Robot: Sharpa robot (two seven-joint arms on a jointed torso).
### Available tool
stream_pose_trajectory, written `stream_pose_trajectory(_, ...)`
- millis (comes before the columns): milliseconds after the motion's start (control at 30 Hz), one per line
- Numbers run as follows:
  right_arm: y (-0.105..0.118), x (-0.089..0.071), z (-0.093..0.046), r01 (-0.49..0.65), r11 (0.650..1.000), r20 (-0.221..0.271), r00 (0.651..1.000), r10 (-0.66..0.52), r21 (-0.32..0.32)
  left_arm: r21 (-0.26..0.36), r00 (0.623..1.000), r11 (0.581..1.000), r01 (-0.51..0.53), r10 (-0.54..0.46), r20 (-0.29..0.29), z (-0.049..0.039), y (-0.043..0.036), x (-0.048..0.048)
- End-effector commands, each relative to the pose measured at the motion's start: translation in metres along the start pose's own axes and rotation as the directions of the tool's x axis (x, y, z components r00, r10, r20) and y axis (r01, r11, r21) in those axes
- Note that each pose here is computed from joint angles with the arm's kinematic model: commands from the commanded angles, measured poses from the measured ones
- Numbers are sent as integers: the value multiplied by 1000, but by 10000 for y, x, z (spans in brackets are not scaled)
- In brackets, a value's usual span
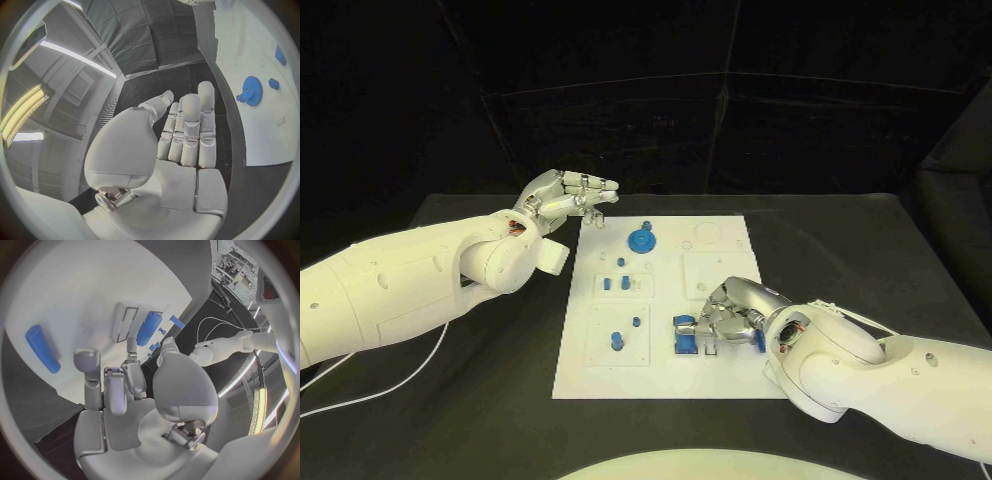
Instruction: Assemble the parts on the task board
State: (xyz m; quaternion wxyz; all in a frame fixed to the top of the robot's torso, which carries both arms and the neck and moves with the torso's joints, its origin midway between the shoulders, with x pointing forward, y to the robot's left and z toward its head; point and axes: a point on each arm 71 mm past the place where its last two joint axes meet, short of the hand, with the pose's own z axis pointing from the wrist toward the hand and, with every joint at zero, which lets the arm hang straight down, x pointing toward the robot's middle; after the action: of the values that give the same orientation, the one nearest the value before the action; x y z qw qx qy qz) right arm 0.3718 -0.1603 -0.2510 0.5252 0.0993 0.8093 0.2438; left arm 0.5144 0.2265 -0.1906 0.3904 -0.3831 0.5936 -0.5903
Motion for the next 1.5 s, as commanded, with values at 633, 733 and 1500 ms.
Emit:
stream_pose_trajectory(633, -532, -368, -390, 29, 999, 50, 998, -30, 18, 2, 1000, 1000, 4, -4, -5, 0, -2, 3)
stream_pose_trajectory(733, -631, -396, -412, 79, 996, 36, 996, -81, 50, 2, 1000, 1000, 5, -5, -7, 1, -2, 10)
stream_pose_trajectory(1500, -763, -359, -325, 252, 960, -33, 968, -249, 119, 0, 1000, 1000, 5, -5, -8, -10, 1, 0)
